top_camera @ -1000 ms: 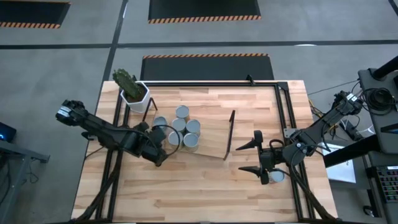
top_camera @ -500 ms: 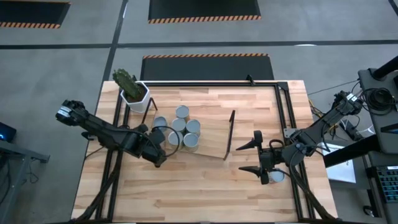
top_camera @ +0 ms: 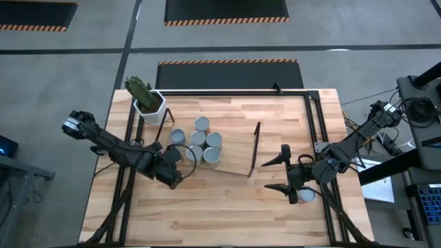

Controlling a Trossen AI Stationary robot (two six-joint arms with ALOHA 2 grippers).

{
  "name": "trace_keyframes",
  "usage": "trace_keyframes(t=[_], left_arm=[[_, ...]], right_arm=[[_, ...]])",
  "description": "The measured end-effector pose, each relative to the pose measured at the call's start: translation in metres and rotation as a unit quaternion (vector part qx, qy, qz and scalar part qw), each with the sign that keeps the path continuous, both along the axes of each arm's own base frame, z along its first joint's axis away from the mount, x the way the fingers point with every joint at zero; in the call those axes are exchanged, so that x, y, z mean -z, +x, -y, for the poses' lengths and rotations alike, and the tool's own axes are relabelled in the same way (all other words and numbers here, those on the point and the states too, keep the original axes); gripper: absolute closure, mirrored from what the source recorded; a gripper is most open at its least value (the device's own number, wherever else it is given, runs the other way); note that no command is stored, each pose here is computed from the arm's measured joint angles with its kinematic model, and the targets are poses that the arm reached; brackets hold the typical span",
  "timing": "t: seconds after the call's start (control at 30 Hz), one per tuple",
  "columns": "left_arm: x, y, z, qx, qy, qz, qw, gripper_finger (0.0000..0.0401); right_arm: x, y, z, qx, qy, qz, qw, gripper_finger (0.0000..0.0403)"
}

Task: Pick and place cans onto a shelf
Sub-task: Adjust the small canned oranges can on the shelf

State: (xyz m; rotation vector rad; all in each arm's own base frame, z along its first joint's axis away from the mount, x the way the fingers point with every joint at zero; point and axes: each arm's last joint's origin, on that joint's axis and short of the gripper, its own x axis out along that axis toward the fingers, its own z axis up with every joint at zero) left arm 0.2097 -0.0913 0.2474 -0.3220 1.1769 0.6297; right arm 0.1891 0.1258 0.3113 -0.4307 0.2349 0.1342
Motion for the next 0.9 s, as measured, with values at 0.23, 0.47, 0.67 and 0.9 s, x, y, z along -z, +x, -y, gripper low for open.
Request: trace_keyframes(t=[0.23,0.47,0.67,0.9], left_arm=[[0.002,-0.002,0.0,0.001,-0.013,-0.017,1.0,0.0401],[0.003,-0.008,0.003,0.028,-0.023,-0.055,0.998,0.0401],[0.014,-0.01,0.002,0.041,0.007,-0.05,0.998,0.0401],[0.024,-0.005,0.001,0.059,0.031,-0.015,0.998,0.0401]], right_arm=[[0.0,0.0,0.0,0.001,0.003,0.0,1.0,0.0076],[0.0,0.0,0.0,0.001,0.003,0.0,1.0,0.0076],[0.0,0.0,0.0,0.0,0.001,0.0,1.0,0.0076],[0.0,0.0,0.0,0.0,0.0,0.0,1.0,0.0076]])
